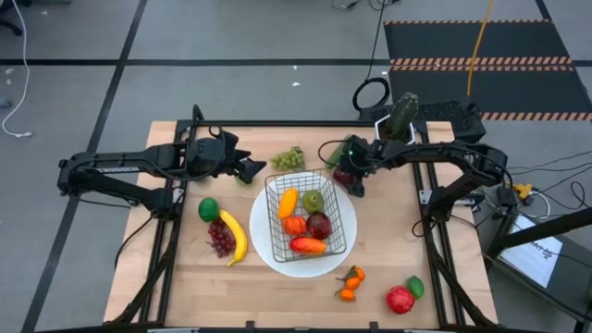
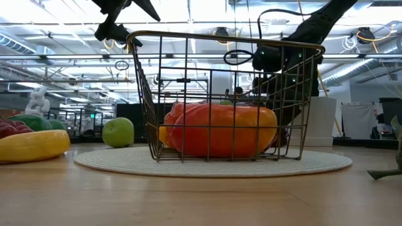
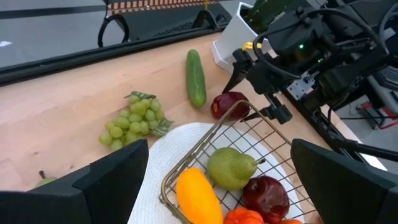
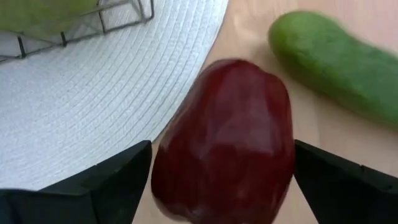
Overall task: Build produce basket
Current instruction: Put the dark red apple into the black wire basket
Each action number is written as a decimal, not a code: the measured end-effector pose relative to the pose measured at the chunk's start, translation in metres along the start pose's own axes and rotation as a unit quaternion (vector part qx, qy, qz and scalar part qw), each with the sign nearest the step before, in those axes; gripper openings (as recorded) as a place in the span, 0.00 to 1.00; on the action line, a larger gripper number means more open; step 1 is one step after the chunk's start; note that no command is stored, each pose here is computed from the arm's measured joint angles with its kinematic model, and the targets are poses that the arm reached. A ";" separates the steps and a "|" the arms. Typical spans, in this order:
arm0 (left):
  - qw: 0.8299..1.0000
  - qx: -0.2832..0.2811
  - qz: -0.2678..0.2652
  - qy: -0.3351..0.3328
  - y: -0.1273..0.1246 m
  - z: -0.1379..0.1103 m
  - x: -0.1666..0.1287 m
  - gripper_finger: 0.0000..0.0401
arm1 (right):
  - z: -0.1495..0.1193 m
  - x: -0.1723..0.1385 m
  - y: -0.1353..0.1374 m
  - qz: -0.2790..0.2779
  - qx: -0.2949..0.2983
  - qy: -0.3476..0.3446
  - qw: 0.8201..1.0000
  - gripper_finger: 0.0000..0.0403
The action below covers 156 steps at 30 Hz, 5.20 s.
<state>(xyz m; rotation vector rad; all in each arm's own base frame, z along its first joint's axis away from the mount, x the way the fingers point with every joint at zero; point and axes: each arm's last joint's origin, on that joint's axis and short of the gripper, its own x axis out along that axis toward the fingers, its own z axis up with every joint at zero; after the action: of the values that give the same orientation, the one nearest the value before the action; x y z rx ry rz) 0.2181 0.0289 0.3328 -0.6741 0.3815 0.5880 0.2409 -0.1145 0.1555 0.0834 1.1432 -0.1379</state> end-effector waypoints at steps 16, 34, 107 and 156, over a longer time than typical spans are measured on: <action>1.000 0.012 -0.001 0.001 0.000 0.000 0.000 0.98 | -0.006 -0.014 0.004 0.001 0.081 -0.015 0.997 0.81; 0.999 0.028 -0.016 0.015 -0.001 -0.001 0.000 0.98 | 0.006 -0.154 0.048 0.111 0.247 -0.294 0.917 0.81; 0.963 0.040 -0.249 -0.101 -0.043 0.020 -0.016 0.98 | 0.045 -0.236 0.045 0.207 0.253 -0.663 0.673 0.81; 0.964 0.050 -0.242 -0.095 -0.042 0.019 -0.015 0.98 | 0.043 -0.225 0.041 0.307 0.456 -0.582 0.600 0.81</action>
<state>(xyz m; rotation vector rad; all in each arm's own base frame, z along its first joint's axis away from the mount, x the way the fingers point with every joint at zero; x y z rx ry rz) 0.2350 0.0092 0.3739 -0.5797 0.0582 0.1617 0.1945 -0.0649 0.3784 1.1369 -0.4374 -0.1094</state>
